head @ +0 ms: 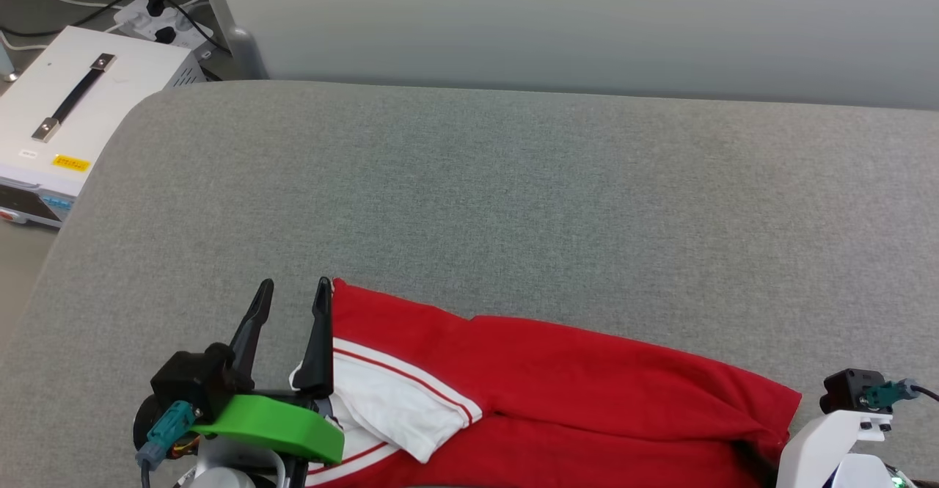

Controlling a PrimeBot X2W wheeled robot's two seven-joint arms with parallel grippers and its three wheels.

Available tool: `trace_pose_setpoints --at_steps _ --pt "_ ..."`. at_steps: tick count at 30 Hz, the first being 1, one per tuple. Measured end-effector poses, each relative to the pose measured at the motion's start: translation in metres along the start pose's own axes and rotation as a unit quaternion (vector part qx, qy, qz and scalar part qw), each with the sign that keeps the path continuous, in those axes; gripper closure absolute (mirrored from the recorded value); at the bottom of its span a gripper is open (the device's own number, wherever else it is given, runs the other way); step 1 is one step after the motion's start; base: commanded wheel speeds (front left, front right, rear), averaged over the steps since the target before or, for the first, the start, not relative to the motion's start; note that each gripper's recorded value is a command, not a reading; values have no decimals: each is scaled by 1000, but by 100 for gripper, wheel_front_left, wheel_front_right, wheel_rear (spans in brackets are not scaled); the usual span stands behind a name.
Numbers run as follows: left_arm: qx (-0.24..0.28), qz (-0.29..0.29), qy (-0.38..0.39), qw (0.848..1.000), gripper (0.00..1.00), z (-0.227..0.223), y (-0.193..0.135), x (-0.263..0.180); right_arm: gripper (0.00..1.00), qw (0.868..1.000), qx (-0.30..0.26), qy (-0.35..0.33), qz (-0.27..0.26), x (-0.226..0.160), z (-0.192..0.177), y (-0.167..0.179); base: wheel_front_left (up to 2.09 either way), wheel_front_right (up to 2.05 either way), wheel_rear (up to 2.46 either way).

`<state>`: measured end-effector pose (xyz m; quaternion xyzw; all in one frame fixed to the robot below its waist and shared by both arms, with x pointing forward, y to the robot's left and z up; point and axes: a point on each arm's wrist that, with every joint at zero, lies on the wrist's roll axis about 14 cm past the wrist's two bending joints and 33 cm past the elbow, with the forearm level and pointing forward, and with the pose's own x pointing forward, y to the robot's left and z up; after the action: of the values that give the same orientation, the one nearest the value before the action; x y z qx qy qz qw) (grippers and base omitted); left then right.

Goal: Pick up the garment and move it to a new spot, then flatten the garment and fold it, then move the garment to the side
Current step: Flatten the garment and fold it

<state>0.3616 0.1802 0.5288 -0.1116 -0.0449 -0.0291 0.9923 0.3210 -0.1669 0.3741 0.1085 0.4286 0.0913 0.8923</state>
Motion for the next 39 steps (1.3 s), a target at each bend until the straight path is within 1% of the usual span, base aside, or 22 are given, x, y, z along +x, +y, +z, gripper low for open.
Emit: trace_pose_setpoints --at_steps 3,4,5,6,7,12,19,22,29,33,35,37,39 --pt "-3 4 6 1000 0 -5 2 1 0 1000 9 23 4 8 -11 1 0 0 0" --pt "-3 4 8 1000 0 -7 3 1 3 999 12 30 5 10 -14 1 0 0 0" --pt "-3 4 10 1000 0 -8 3 1 53 999 13 33 5 11 -15 1 0 0 0" --pt "-2 5 13 1000 0 -10 4 1 87 999 16 38 8 12 -16 2 0 0 0" --pt "-1 4 14 1000 0 -11 4 2 100 999 18 39 9 13 -16 2 0 0 0" --pt "0 0 16 1000 0 -13 2 2 100 1000 16 25 11 12 -5 1 0 0 0" --pt "6 -7 10 1000 0 -9 -2 0 100 1000 5 -12 3 -2 19 -7 0 0 0" --pt "9 -11 8 1000 0 -7 -4 -3 100 999 7 -28 -17 -13 30 -24 0 0 0" --pt "9 -19 2 1000 0 -3 -9 -7 100 993 19 -69 -95 -51 57 -86 0 0 0" --pt "11 -22 -1 1000 0 -1 -10 -8 100 990 35 -65 -124 -69 56 -109 0 0 0" --pt "15 -22 -2 1000 0 -1 -11 -8 100 990 67 -59 -113 -71 52 -107 0 0 0" --pt "17 -21 -3 1000 0 0 -10 -10 100 989 128 -42 -66 -65 41 -91 0 0 0" --pt "18 -21 -2 1000 0 -1 -11 -12 100 984 178 -25 -5 -59 32 -64 0 0 0"
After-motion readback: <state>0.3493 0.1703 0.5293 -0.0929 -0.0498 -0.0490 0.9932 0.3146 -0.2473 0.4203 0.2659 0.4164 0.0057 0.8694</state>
